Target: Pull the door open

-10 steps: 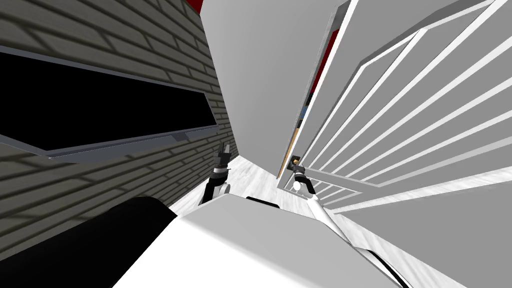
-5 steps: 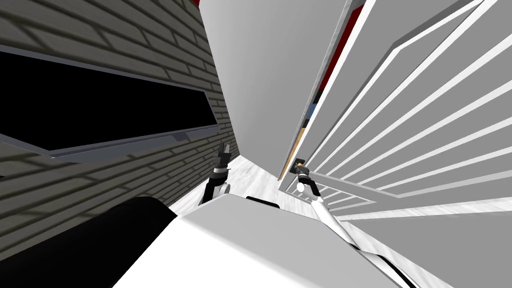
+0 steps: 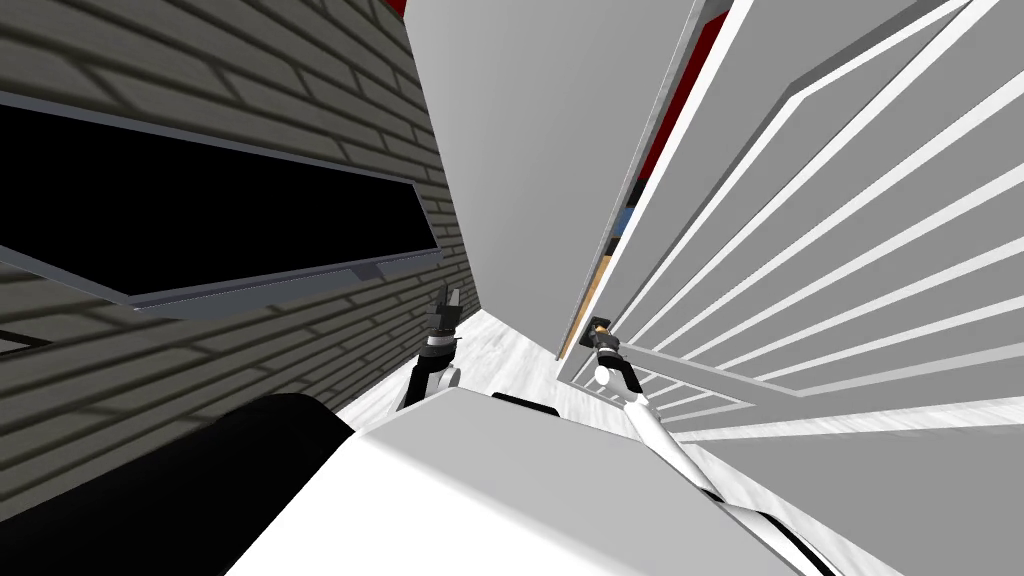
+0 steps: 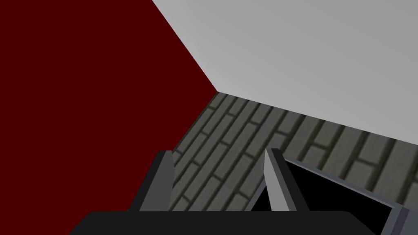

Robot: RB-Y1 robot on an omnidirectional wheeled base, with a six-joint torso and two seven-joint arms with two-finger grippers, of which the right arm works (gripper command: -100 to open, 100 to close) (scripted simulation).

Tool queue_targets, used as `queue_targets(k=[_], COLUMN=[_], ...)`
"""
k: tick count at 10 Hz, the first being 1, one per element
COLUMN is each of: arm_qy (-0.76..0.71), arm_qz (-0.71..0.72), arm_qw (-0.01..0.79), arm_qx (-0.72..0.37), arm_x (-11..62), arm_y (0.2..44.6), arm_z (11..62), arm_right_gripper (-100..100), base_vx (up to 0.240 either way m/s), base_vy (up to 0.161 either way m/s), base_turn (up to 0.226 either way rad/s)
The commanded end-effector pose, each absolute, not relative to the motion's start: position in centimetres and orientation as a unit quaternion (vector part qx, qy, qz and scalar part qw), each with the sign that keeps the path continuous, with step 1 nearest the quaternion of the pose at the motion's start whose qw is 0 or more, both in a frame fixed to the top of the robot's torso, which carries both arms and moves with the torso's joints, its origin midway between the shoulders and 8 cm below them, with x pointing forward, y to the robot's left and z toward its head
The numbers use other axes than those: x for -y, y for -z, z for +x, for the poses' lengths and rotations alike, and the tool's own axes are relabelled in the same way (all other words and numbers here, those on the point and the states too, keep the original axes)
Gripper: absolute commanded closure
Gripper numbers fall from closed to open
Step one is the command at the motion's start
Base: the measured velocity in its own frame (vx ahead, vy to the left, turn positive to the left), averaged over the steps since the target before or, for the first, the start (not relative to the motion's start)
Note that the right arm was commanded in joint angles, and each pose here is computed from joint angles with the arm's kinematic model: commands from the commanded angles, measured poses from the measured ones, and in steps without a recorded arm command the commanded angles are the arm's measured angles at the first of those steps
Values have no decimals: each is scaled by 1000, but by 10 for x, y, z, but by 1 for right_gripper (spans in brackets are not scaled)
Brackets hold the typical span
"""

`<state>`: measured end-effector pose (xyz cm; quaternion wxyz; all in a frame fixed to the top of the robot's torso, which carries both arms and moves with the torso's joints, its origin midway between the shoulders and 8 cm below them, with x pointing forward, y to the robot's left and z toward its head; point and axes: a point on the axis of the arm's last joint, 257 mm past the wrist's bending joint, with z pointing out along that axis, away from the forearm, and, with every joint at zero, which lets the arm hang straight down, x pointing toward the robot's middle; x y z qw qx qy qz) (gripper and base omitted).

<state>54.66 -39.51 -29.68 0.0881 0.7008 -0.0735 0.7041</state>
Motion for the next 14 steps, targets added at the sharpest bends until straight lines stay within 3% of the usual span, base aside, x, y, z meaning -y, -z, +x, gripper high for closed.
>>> queue_targets(k=[1,14], arm_qy=[-704,-705], arm_qz=[702,708], arm_qw=[81,31], arm_qx=[70,28], arm_x=[390,375], arm_y=[298,299], arm_z=[546,530], arm_right_gripper=[100,100], base_vx=[-195,-215], base_vy=[-82,-78], base_turn=[138,134])
